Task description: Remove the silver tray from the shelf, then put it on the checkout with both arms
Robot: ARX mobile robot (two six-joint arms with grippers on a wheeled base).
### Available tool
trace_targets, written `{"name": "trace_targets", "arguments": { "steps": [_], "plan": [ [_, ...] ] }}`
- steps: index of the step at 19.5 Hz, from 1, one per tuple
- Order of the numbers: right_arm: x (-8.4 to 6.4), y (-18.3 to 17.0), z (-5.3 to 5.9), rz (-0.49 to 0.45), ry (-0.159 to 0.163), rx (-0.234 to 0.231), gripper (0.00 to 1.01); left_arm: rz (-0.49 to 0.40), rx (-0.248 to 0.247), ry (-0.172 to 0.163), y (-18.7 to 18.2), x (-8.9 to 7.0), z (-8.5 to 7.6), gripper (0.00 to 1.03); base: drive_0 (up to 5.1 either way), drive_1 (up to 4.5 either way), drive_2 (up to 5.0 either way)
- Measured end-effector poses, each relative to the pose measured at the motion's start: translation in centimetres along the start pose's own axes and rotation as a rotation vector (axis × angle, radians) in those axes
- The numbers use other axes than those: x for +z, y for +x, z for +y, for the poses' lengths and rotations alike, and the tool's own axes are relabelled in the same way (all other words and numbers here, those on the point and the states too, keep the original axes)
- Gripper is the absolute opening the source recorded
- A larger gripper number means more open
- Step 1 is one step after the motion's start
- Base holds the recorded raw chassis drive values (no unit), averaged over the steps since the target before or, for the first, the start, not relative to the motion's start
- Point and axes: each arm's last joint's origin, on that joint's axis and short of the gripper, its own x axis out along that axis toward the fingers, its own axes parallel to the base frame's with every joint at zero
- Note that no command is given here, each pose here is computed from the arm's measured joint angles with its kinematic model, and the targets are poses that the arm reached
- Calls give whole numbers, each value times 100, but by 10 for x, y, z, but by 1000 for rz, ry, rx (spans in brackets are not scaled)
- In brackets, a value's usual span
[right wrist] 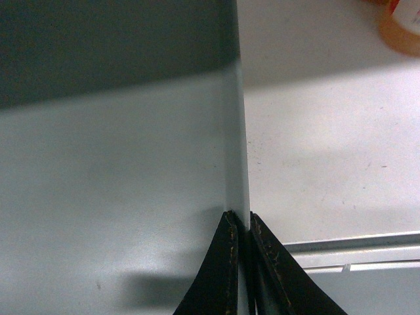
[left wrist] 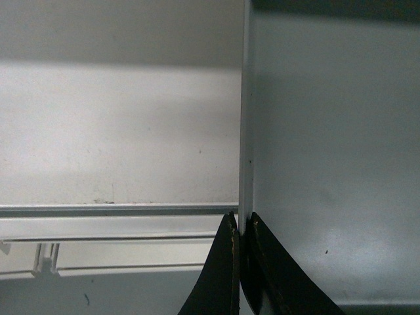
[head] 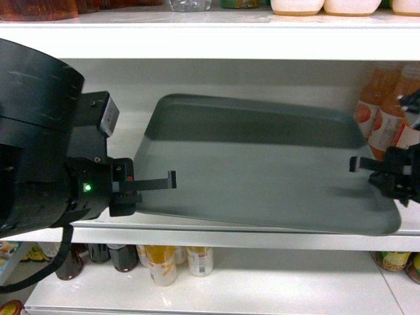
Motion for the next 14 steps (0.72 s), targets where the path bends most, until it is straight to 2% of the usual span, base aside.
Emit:
{"name": "trace_targets", "arguments": {
  "steps": [2, 4, 5, 8, 10, 14],
  "plan": [
    [-4, -24, 0, -23, 0, 14, 3, -16, -9, 4, -18, -2, 1, 3, 0, 0, 0],
    [-20, -53, -3, -9, 5, 28, 3, -15, -14, 19, -42, -13, 3, 3, 0, 0, 0],
    [-29, -71, -4, -8, 7, 41, 3, -12, -18, 17, -56, -19, 7, 3, 0, 0, 0],
    [-37, -105, -4, -63, 11, 84, 2, -46, -26, 2, -82, -21, 12, 3, 0, 0, 0],
    [-34, -107, -2, -85, 11, 93, 2, -71, -21, -1, -84, -19, 12, 3, 0, 0, 0],
    [-37, -105, -2, -65, 14, 89, 2, -54, -17, 3, -82, -21, 12, 3, 0, 0, 0]
  ]
}}
